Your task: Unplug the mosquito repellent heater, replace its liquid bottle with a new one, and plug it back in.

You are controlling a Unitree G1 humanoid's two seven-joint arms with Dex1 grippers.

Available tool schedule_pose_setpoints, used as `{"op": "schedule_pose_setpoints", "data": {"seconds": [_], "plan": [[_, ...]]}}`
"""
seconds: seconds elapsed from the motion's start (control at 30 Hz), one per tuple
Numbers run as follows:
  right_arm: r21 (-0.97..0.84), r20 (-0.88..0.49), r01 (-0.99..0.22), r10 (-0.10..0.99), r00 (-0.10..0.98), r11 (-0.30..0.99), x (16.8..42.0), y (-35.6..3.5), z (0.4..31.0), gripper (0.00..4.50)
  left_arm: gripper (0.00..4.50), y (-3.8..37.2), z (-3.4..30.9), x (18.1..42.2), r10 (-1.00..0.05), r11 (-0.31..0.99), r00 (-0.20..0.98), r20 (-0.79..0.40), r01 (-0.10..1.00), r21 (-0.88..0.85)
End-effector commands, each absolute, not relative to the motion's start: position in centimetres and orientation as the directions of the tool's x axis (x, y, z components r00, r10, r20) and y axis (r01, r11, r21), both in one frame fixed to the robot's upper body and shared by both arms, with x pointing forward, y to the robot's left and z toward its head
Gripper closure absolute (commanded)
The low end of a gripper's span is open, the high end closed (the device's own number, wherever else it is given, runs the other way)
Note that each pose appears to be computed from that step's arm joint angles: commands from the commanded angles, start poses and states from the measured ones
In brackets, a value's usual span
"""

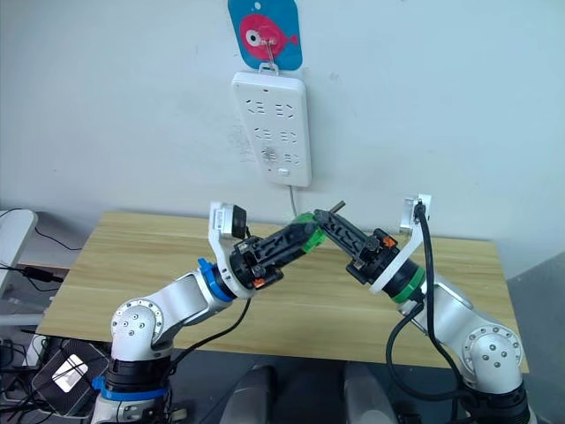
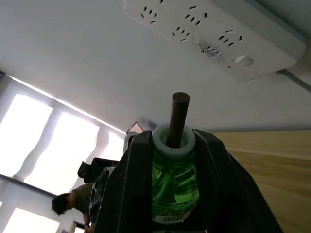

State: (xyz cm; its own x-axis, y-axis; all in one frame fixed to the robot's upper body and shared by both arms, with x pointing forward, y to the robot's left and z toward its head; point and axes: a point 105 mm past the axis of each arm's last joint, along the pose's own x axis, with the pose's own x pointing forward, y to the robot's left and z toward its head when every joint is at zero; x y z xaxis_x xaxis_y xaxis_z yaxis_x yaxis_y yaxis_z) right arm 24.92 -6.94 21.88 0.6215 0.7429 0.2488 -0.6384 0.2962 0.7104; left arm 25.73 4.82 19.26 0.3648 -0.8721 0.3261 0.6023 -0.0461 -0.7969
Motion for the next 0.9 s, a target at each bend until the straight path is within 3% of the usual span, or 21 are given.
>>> {"op": "schedule_pose_setpoints", "data": {"seconds": [0.03, 0.43, 0.57, 0.7, 0.9], "plan": [[0.68, 0.284, -0.677, 0.749, 0.598, 0.282, 24.2, -6.9, 22.9, 3.67, 0.0, 4.9, 20.7, 24.9, -0.861, -0.09, 0.337, 0.381, 0.636, -0.766], [0.684, 0.28, -0.673, 0.751, 0.598, 0.281, 24.3, -6.9, 22.8, 3.67, 0.0, 5.1, 20.3, 24.5, -0.862, -0.101, 0.338, 0.378, 0.616, -0.782], [0.684, 0.279, -0.675, 0.756, 0.592, 0.276, 24.2, -6.8, 22.8, 3.67, 0.81, 5.1, 20.3, 24.5, -0.859, -0.105, 0.34, 0.383, 0.615, -0.781], [0.684, 0.277, -0.677, 0.763, 0.585, 0.271, 24.1, -6.7, 22.8, 3.67, 1.98, 4.9, 20.2, 24.5, -0.862, -0.112, 0.33, 0.384, 0.616, -0.78], [0.68, 0.271, -0.687, 0.782, 0.561, 0.256, 23.6, -6.4, 22.7, 3.67, 2.12, 4.5, 19.9, 24.2, -0.878, -0.112, 0.301, 0.371, 0.625, -0.772]]}}
